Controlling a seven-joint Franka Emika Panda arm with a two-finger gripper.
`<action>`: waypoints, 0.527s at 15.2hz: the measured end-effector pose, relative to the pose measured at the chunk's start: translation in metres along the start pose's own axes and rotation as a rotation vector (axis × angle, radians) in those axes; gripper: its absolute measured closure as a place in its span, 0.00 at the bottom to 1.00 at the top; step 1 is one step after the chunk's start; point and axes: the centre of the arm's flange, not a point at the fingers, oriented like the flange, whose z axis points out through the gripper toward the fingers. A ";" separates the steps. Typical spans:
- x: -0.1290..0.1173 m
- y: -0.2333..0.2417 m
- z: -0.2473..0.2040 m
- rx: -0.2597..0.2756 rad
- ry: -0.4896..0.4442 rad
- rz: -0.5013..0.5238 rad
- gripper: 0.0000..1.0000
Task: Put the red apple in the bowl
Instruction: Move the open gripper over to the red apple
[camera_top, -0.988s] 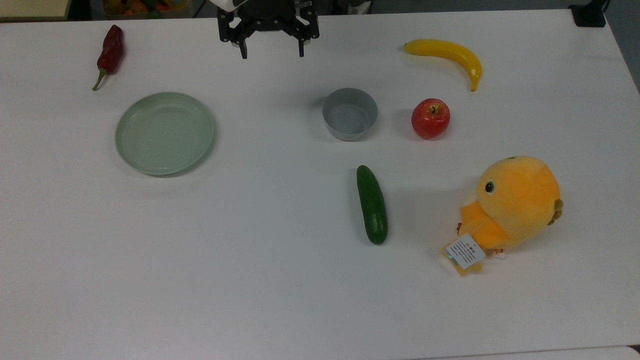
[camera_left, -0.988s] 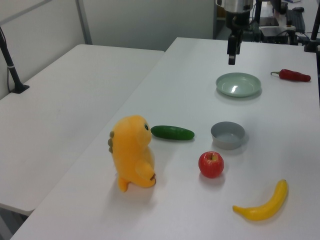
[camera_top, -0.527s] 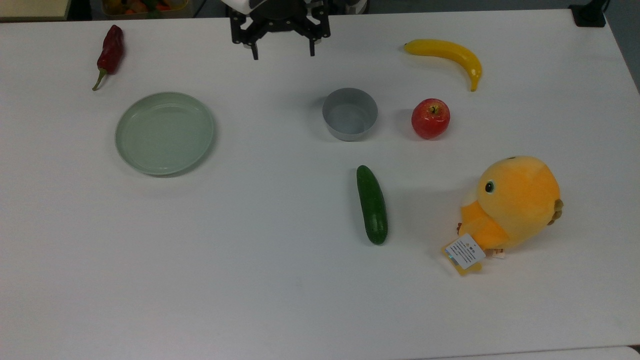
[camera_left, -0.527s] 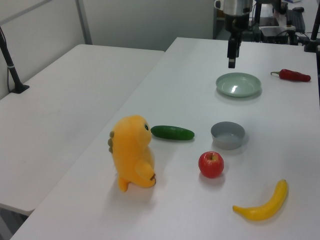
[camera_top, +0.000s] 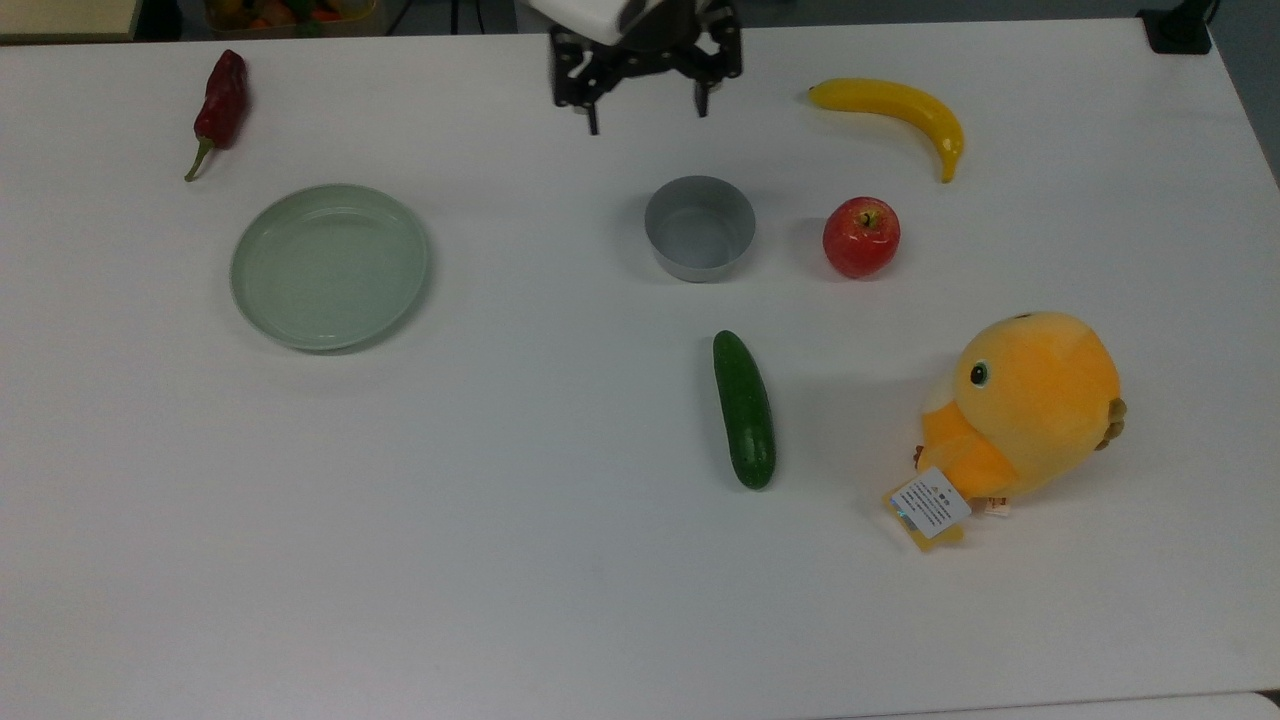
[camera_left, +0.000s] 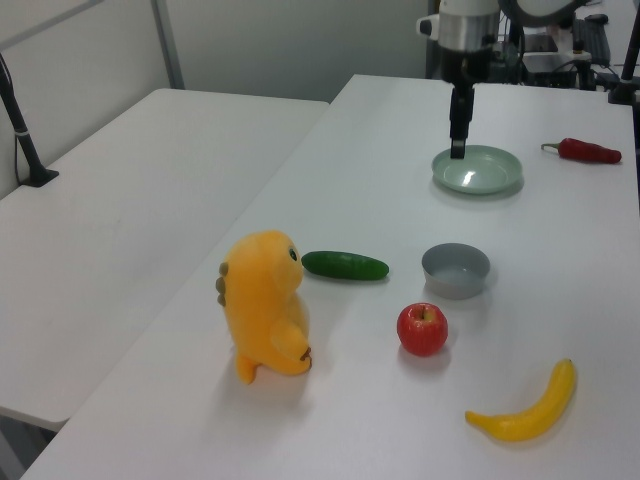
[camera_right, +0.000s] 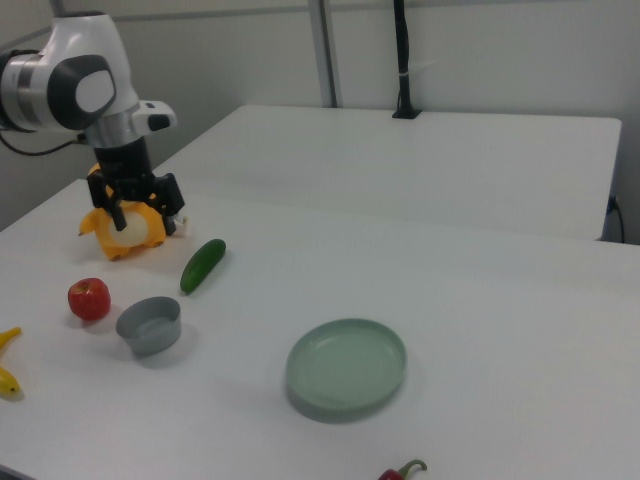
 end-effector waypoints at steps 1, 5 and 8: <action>0.002 -0.016 0.005 0.003 -0.005 -0.024 0.00; 0.012 -0.073 0.031 0.019 -0.005 -0.028 0.00; 0.018 -0.109 0.050 0.038 0.000 0.029 0.00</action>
